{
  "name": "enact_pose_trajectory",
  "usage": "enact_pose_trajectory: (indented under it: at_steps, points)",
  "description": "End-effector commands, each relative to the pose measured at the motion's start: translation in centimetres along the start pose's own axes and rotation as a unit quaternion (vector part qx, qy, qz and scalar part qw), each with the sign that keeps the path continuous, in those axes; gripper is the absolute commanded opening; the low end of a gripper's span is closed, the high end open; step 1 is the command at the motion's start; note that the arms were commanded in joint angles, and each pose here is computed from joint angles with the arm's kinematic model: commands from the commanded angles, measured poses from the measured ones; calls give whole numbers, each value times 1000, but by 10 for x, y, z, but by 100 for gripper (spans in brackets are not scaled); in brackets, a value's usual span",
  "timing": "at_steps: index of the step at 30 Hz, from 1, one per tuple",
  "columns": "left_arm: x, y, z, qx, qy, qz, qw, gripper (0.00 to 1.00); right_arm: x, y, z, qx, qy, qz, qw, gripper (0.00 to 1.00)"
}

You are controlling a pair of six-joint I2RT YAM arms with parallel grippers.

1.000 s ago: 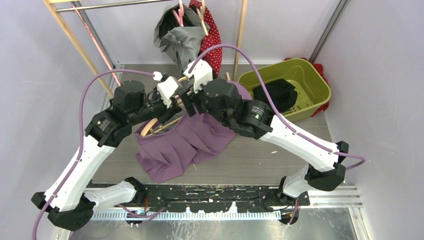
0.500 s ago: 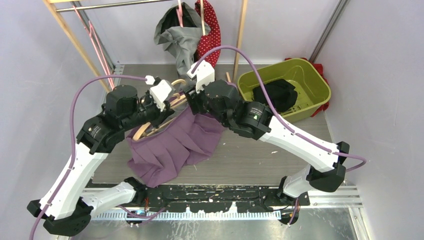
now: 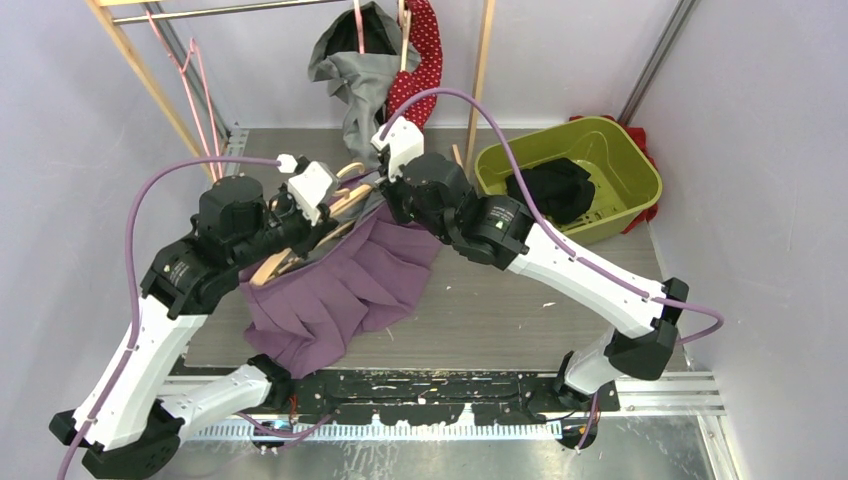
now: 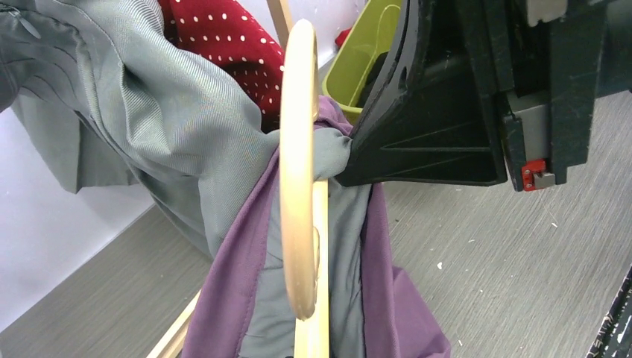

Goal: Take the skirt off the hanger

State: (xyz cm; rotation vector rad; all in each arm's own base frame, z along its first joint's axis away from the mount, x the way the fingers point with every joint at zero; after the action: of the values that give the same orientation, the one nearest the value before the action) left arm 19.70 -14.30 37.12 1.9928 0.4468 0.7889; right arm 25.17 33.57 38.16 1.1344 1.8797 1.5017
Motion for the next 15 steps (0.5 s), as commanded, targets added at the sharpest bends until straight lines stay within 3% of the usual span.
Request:
enact_pose_trajectory:
  at_steps: [1, 9, 15]
  points:
    - [17, 68, -44, -152, 44, 29, 987, 0, -11, 11, -2, -10, 1, 9, 1000, 1]
    - [13, 56, -47, -139, 46, 27, 989, 0, -64, 52, -32, -75, -90, 3, 993, 1]
    - [12, 54, -43, -137, 43, 24, 989, 0, -69, 78, -48, -100, -80, 4, 992, 1]
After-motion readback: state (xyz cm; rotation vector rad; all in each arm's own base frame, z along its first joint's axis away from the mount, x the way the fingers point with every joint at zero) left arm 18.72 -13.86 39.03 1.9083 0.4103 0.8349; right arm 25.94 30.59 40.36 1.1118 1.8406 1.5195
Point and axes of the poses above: each gripper's point midway between its finger pads, its own z axis out along the fingers, its own x axis along the line the jaws close on, y = z × x, the point moved 3 cm from there along -z, back along the fingers, and after that the axes turned 9 degrees about z, right-handed, at the moved point
